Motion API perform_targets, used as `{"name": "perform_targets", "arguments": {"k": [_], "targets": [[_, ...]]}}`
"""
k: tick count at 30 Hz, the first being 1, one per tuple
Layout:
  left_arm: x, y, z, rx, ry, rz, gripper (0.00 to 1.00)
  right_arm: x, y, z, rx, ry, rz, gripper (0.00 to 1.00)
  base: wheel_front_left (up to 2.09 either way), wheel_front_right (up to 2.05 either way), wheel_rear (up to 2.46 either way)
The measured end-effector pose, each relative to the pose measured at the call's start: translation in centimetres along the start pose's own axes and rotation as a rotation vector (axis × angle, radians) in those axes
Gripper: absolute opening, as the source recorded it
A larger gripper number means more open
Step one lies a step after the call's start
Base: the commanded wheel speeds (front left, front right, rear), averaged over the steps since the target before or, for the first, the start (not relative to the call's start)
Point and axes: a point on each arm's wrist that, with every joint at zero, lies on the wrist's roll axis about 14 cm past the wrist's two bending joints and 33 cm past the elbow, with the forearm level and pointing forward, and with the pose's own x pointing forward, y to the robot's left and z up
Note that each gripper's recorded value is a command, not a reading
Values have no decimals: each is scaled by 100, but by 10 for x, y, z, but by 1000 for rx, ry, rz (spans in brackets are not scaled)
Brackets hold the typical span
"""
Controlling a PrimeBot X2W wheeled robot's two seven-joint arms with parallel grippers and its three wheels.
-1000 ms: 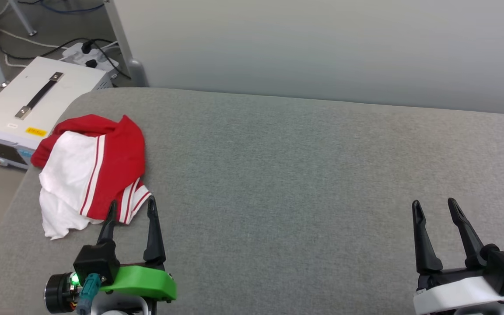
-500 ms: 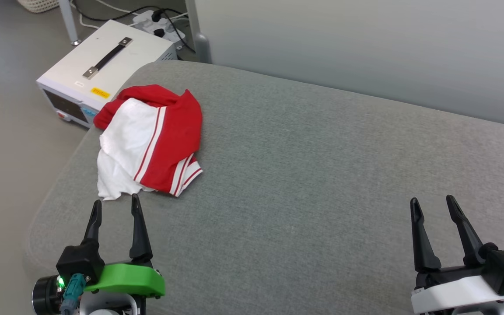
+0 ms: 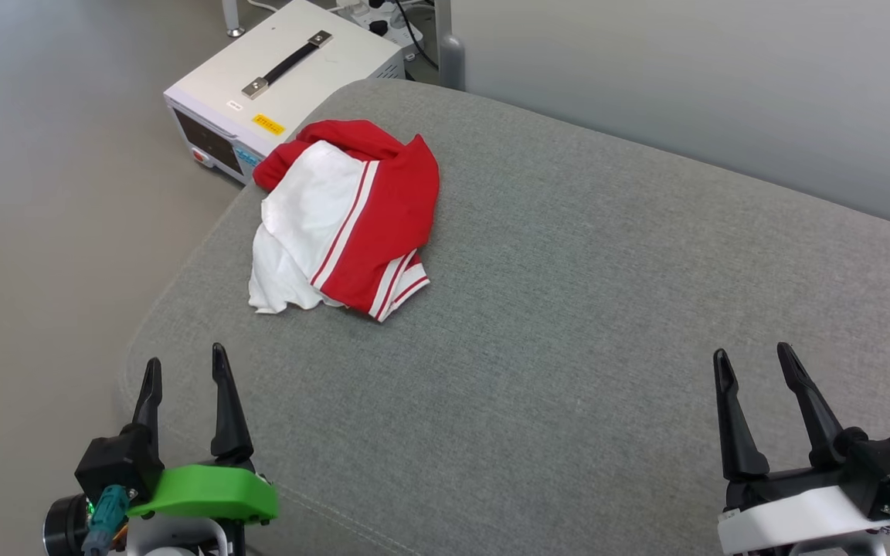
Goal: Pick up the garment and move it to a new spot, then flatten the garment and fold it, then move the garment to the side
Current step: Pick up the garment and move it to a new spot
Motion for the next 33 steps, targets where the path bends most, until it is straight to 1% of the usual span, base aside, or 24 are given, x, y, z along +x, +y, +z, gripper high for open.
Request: {"name": "perform_targets", "arguments": {"k": [6, 10, 12, 16, 22, 24, 26, 28, 30, 33], "targets": [[0, 4, -3, -5, 13, 18, 100, 2, 3, -5, 9, 10, 12, 100, 0, 0, 0], [8, 0, -4, 9, 11, -12, 100, 3, 2, -6, 5, 12, 9, 100, 0, 0, 0], [22, -4, 6, 27, -22, -42, 100, 5, 0, -7, -2, 10, 9, 100, 0, 0, 0], [61, -13, 39, 30, -126, -102, 100, 11, -5, -8, -24, 3, 5, 100, 0, 0, 0], [119, -22, 77, 42, -230, -153, 100, 20, -17, -15, -34, 1, -14, 100, 0, 0, 0], [139, -30, 87, 61, -251, -181, 100, 23, -22, -18, -39, 4, -22, 100, 0, 0, 0], [155, -45, 91, 87, -255, -234, 100, 24, -29, -22, -39, 8, -36, 100, 0, 0, 0], [171, -64, 84, 83, -224, -295, 100, 25, -35, -26, -36, 13, -49, 100, 0, 0, 0], [183, -79, 75, 104, -187, -348, 100, 25, -39, -33, -34, 27, -53, 100, 0, 0, 0], [202, -96, 61, 121, -118, -406, 100, 25, -47, -36, -36, 31, -66, 100, 0, 0, 0]]}}
